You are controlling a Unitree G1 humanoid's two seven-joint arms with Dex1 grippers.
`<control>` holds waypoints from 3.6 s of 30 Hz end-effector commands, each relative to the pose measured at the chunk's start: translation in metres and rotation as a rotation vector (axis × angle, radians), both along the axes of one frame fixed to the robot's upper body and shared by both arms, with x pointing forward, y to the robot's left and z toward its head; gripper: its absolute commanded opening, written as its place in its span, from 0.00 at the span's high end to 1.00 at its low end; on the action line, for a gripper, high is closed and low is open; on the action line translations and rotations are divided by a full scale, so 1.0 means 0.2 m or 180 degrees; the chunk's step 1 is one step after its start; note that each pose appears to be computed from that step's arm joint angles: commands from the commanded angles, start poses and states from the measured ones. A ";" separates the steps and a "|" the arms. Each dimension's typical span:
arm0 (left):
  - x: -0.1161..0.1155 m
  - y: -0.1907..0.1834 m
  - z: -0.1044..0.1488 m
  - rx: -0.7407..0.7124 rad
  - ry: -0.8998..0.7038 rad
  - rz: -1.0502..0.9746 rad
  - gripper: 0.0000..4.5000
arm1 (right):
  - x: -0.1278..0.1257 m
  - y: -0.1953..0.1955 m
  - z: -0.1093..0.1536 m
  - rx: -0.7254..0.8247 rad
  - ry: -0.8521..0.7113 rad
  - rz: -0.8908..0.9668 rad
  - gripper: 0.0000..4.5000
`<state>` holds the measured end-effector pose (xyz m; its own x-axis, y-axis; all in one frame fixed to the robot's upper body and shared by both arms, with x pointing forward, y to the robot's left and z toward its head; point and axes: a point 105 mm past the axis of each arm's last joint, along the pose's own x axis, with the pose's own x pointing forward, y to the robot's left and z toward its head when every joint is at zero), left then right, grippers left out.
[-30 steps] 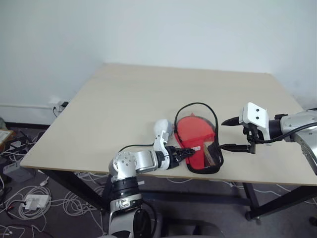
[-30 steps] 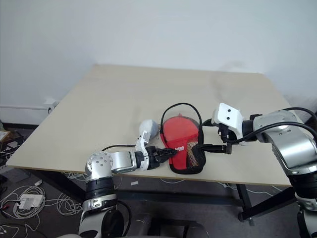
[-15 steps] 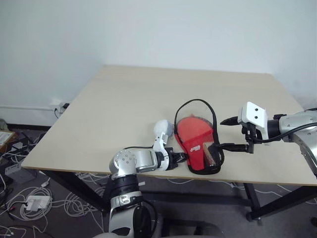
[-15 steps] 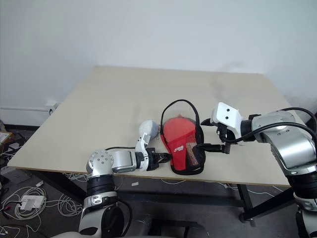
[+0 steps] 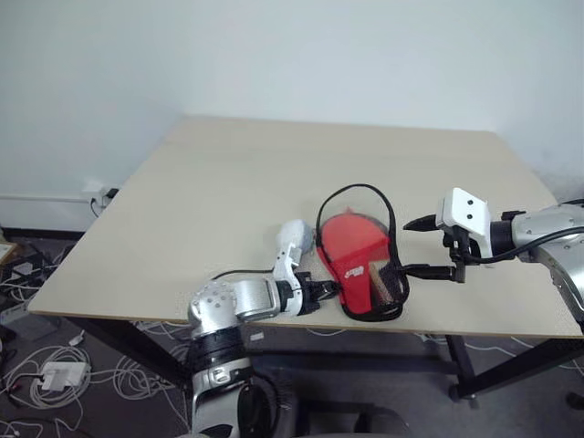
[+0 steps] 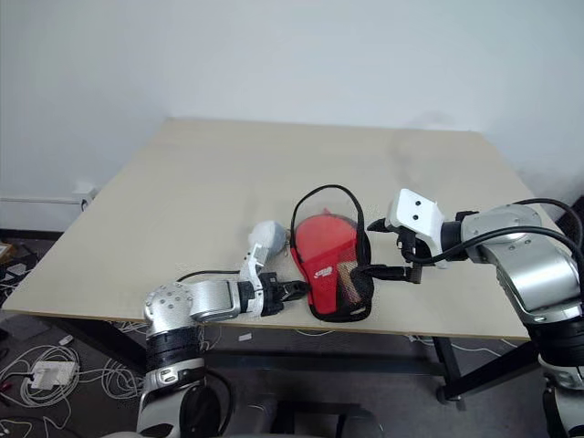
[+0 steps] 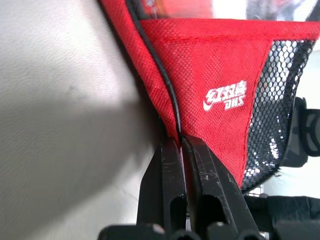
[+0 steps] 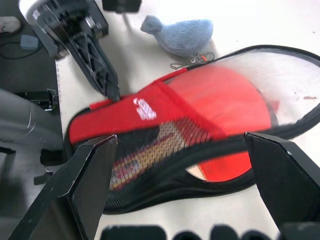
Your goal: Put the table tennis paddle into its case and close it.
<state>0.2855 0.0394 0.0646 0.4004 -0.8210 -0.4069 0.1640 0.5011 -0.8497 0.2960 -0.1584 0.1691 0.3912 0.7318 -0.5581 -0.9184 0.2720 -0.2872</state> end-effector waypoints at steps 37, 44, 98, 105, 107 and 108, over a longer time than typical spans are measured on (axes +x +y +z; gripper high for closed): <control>-0.35 0.05 0.10 0.0079 -0.0013 -0.0317 0.99 | 0.00 0.07 0.01 0.0077 -0.0073 0.0121 0.02; -0.33 0.09 0.12 0.0058 -0.0118 -0.0386 0.95 | 0.00 0.07 0.01 0.0080 -0.0068 0.0126 0.02; -0.35 0.00 0.05 -0.0278 0.0223 -0.0635 0.99 | 0.00 0.11 0.01 0.0121 -0.0068 0.0139 0.02; -0.44 0.04 0.04 -0.0243 0.0218 -0.0842 0.99 | -0.01 0.11 0.01 0.0128 -0.0075 0.0138 0.02; -0.46 0.05 0.05 -0.0254 0.0190 -0.0919 0.99 | -0.01 0.11 0.01 0.0131 -0.0072 0.0136 0.02; -0.46 0.05 0.05 -0.0248 0.0190 -0.0930 0.99 | -0.01 0.11 0.01 0.0132 -0.0072 0.0135 0.02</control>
